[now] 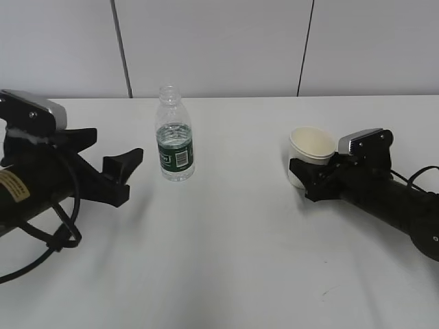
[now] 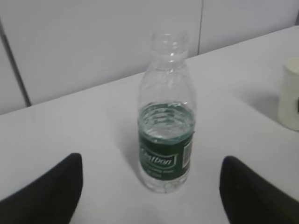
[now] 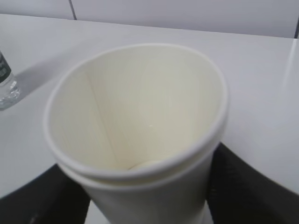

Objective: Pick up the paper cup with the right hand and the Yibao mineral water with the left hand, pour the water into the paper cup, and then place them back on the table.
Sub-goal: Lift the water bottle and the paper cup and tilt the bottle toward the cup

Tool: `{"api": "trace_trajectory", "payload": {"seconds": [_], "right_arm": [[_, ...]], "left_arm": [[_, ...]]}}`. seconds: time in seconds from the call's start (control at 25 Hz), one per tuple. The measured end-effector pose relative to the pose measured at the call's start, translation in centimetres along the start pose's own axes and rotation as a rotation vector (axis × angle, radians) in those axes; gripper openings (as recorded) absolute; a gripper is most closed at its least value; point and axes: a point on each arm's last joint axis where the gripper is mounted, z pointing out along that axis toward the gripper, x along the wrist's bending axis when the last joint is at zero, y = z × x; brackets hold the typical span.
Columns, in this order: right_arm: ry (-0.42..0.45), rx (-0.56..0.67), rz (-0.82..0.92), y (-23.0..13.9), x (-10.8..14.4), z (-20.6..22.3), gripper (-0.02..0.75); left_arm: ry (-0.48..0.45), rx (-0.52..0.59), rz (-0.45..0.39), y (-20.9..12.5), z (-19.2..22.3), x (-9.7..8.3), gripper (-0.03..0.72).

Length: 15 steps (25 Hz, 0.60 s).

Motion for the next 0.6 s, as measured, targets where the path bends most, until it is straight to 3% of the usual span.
{"api": "trace_trajectory", "payload": {"seconds": [0.2,0.6], "right_arm": [[0.053,-0.001,-0.03,0.1,0.4,0.2,0.523],[0.115,0.009,-0.057,0.0,0.9,0.1,0.522]], "left_arm": [[-0.052,-0.066,-0.011,-1.4,1.6,-0.5,0.589],[-0.093,-0.083,-0.029,-3.0,6.2,-0.4,0.596]]}}
